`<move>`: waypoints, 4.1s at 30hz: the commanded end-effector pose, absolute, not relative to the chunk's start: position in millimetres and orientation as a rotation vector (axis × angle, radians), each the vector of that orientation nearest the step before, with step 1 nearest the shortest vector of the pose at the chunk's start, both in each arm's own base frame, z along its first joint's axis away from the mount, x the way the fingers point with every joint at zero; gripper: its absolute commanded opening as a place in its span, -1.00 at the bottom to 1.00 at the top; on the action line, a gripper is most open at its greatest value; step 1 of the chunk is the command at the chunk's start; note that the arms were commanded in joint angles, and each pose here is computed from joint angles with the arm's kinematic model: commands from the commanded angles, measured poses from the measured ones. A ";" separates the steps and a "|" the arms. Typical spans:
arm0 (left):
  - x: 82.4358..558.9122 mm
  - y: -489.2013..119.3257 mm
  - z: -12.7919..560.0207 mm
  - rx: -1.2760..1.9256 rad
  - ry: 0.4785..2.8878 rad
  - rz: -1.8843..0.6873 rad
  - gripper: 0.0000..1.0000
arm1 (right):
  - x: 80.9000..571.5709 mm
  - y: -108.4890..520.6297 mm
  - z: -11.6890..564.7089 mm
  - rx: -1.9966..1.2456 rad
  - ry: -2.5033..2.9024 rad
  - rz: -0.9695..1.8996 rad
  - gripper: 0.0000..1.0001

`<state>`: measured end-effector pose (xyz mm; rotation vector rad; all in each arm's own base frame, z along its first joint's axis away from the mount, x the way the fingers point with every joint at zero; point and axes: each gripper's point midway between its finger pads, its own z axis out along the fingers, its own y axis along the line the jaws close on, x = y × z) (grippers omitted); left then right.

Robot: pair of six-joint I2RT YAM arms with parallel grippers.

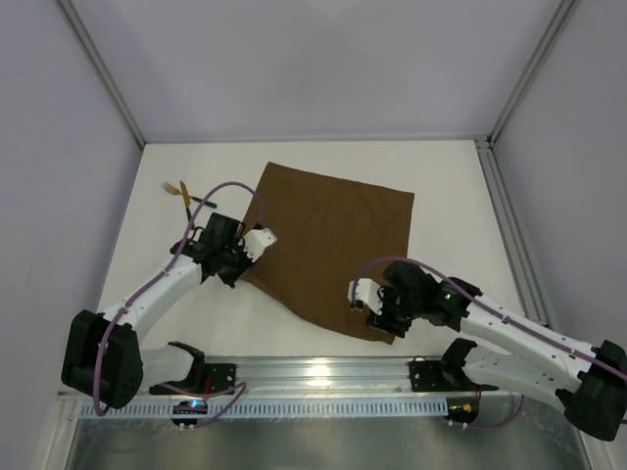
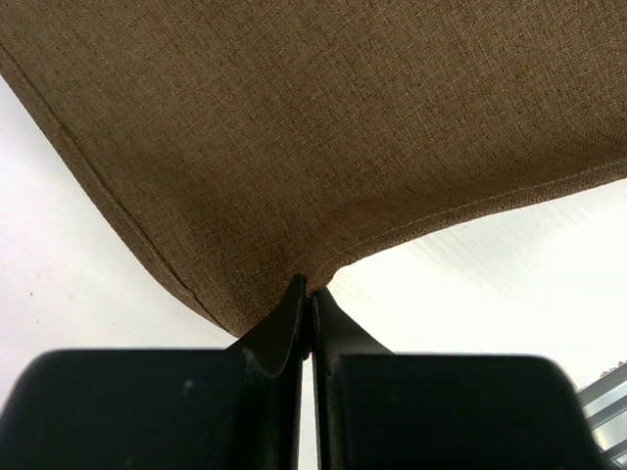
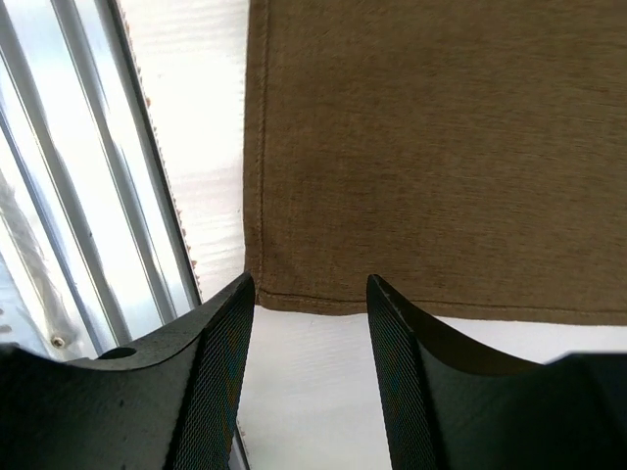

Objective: Fold the napkin into a case and place the utensils inside
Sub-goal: Pick up the flattened napkin from the center of the board, then fold and flatten the napkin at the center of the board.

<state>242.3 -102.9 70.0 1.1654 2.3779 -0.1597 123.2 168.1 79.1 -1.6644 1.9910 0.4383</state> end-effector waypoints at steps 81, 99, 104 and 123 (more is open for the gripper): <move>512.3 -99.6 101.8 0.781 2.262 0.199 -1.00 | 437.1 135.2 76.6 -1.195 2.328 -0.190 -0.94; 531.3 -97.9 91.0 0.756 2.275 0.243 -1.00 | 451.2 120.0 55.8 -1.167 2.371 -0.126 -0.94; 538.7 -98.9 87.9 0.754 2.271 0.250 -0.99 | 458.1 114.6 45.5 -1.175 2.389 -0.179 -0.94; 546.4 -99.8 78.3 0.747 2.283 0.256 -0.99 | 475.5 114.1 50.2 -1.110 2.353 -0.225 -0.85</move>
